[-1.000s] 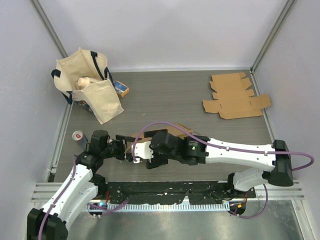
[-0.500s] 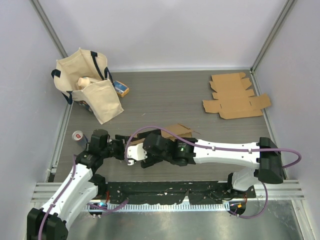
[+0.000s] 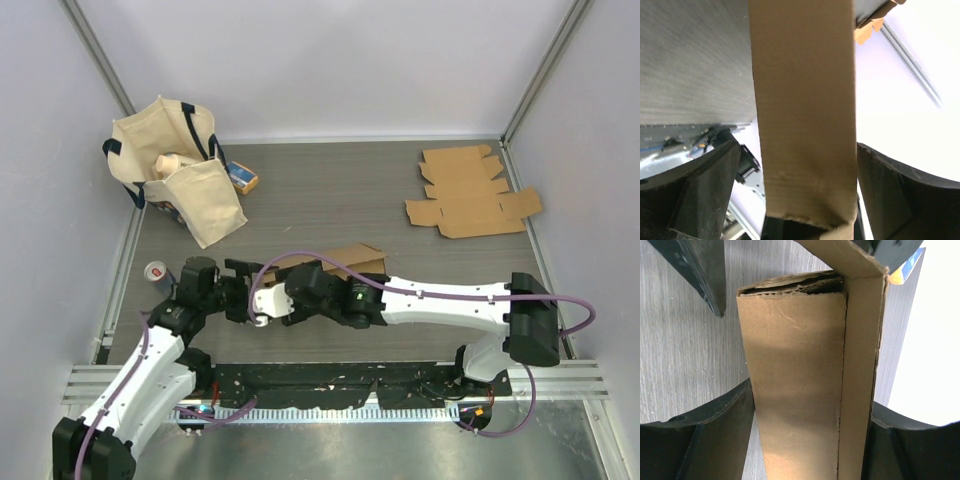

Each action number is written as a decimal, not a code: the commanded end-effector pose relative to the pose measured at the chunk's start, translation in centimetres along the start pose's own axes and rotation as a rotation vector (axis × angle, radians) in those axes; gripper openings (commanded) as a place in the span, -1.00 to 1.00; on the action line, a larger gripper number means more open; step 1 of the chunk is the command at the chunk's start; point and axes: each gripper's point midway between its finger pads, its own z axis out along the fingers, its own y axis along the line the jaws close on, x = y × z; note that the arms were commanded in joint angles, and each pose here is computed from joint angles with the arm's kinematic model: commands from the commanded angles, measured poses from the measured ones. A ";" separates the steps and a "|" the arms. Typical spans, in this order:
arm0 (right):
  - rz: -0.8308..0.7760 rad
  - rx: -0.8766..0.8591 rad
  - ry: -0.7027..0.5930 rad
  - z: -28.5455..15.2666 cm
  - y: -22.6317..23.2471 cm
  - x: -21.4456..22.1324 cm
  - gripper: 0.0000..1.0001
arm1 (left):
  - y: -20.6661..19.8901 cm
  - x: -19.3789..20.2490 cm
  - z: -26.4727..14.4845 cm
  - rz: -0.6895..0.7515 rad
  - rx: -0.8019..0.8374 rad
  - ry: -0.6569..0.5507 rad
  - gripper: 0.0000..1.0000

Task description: Fold the paper box

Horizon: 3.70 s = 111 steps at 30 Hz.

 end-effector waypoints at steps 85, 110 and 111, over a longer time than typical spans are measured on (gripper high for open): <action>0.909 -0.371 0.004 5.4 -9.6 5.0 0.42 | -14.9 -1.6 3.7 1.598 0.092 -0.473 -1.00; 1.415 0.351 0.145 -13.1 -12.0 19.5 0.29 | -15.8 -1.7 4.6 1.563 0.025 -0.467 -1.00; 1.406 0.366 0.153 -12.7 -12.3 19.9 0.30 | -15.6 -1.9 4.7 1.563 0.019 -0.463 -1.00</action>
